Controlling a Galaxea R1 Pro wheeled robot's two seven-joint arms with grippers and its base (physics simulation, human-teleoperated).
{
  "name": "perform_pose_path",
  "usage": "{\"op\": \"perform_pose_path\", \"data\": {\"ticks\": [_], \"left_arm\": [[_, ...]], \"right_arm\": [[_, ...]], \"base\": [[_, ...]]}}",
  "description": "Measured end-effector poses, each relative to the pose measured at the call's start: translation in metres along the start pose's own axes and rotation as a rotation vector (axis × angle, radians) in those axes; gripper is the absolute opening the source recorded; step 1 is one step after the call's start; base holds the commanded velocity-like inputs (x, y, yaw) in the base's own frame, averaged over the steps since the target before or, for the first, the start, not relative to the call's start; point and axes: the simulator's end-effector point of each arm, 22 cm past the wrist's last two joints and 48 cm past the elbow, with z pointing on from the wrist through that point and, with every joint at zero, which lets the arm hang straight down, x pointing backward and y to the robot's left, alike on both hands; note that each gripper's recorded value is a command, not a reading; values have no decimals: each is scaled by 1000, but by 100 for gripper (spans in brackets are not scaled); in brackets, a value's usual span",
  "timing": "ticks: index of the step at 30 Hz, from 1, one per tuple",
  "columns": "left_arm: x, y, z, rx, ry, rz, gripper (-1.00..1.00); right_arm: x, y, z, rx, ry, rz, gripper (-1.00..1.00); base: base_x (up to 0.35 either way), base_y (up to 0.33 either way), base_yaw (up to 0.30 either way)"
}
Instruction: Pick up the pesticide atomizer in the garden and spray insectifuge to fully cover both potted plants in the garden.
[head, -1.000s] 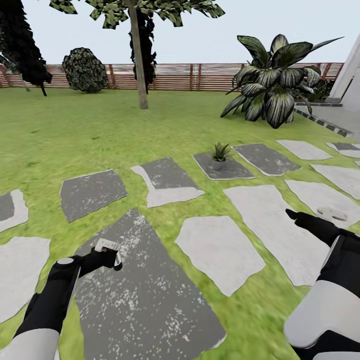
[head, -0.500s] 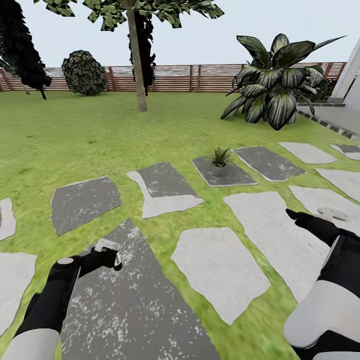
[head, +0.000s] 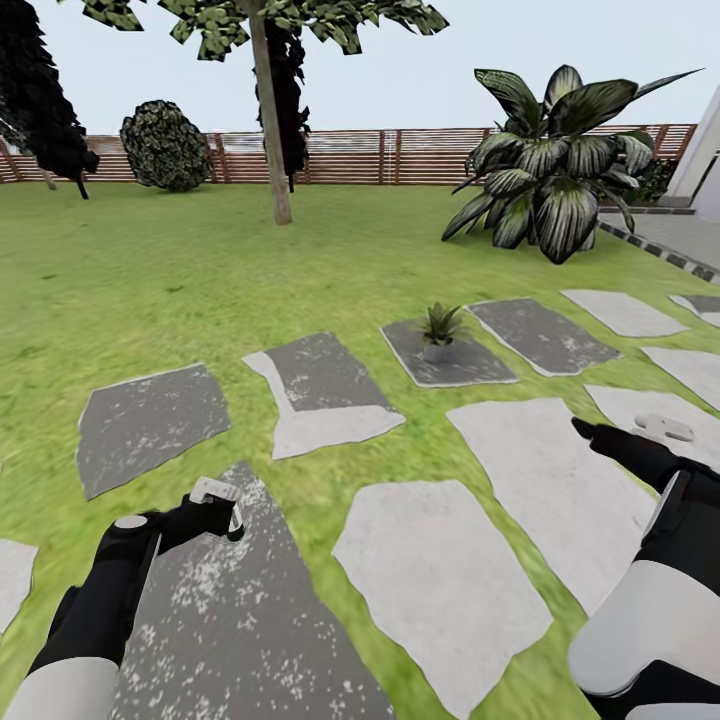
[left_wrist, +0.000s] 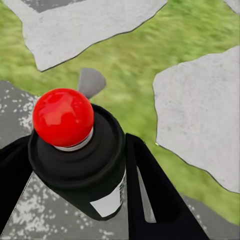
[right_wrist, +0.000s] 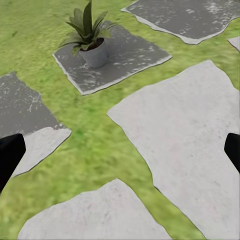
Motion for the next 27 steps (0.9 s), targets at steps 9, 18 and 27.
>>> {"op": "perform_pose_path", "data": {"ticks": [9,18,27], "left_arm": [[0,0,0,0,0,0,-100],[0,0,0,0,-1,0,-100],[0,0,0,1,1,-1,-100]], "right_arm": [[1,0,0,-1,1,0,100],[0,0,0,0,0,-1,100],[0,0,0,0,0,0,100]], "base": [[340,-73,0],[340,-73,0],[195,-35,0]]}}
